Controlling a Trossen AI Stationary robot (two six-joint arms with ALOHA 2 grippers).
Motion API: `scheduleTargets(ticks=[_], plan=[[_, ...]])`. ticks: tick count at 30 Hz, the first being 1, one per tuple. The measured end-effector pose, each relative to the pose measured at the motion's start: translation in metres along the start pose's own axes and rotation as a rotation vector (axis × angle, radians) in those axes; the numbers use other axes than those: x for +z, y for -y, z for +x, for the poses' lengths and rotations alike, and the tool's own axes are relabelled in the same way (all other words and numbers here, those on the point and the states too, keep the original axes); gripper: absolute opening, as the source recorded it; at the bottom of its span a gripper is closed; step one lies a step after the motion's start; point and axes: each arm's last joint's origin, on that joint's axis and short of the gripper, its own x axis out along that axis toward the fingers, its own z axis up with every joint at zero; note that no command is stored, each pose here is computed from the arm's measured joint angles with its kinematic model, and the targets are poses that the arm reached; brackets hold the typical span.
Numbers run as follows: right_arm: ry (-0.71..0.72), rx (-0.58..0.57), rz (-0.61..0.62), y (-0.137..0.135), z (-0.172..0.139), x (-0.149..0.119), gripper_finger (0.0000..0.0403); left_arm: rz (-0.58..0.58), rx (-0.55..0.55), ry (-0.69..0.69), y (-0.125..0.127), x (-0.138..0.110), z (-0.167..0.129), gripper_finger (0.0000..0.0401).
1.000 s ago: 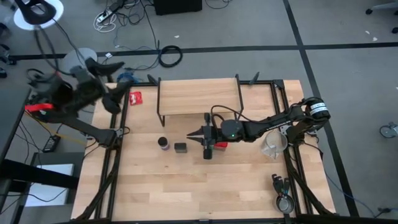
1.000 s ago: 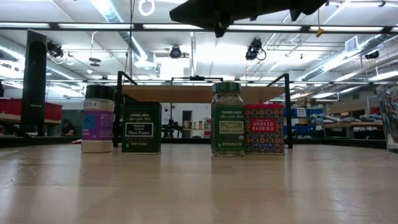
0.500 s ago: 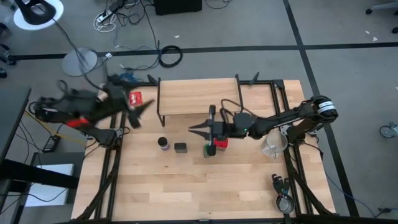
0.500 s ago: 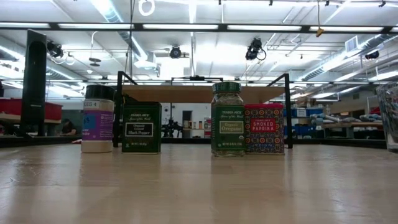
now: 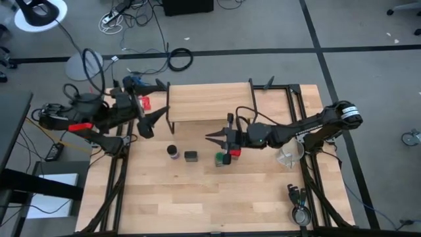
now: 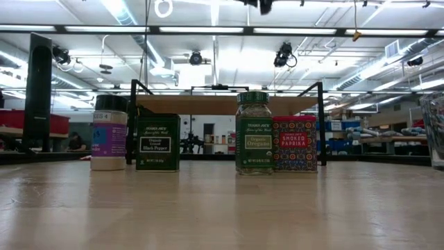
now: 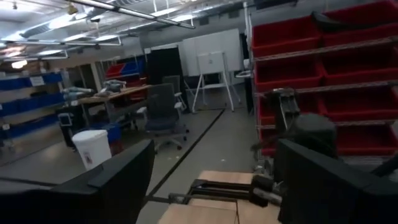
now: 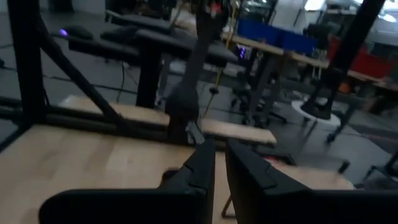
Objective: Shelf spices
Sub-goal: Put the black seasoning can on the shelf
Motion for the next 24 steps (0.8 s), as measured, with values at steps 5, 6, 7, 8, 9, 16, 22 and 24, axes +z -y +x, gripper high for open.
scheduleTargets(ticks=[5,6,7,8,9,16,22,24], plan=[[0.028,-0.065,0.017,-0.009,-0.011,-0.024,0.0039,0.022,-0.027,-0.024,0.002,-0.001,0.015,0.0341],[0.027,-0.08,0.014,-0.009,-0.014,-0.027,0.0039,0.021,-0.035,-0.042,0.003,-0.005,0.02,0.0341],[0.032,-0.092,0.013,-0.008,-0.018,-0.027,0.0039,0.022,-0.045,-0.064,0.005,-0.009,0.026,0.0341],[0.046,-0.104,0.017,-0.007,-0.023,-0.025,0.0039,0.022,-0.056,-0.087,0.007,-0.014,0.033,0.0341],[0.057,-0.117,0.02,-0.005,-0.028,-0.022,0.0039,0.023,-0.065,-0.108,0.009,-0.02,0.041,0.0341],[0.128,-0.141,0.013,0.012,-0.071,0.002,0.0039,0.037,-0.097,-0.21,0.025,-0.059,0.085,0.0341],[0.076,-0.12,0.003,0.026,-0.103,0.016,0.0039,0.038,-0.126,-0.291,0.044,-0.09,0.115,0.0341],[0.083,-0.119,0.028,0.032,-0.113,0.021,0.0039,0.045,-0.134,-0.312,0.051,-0.1,0.124,0.0341]])
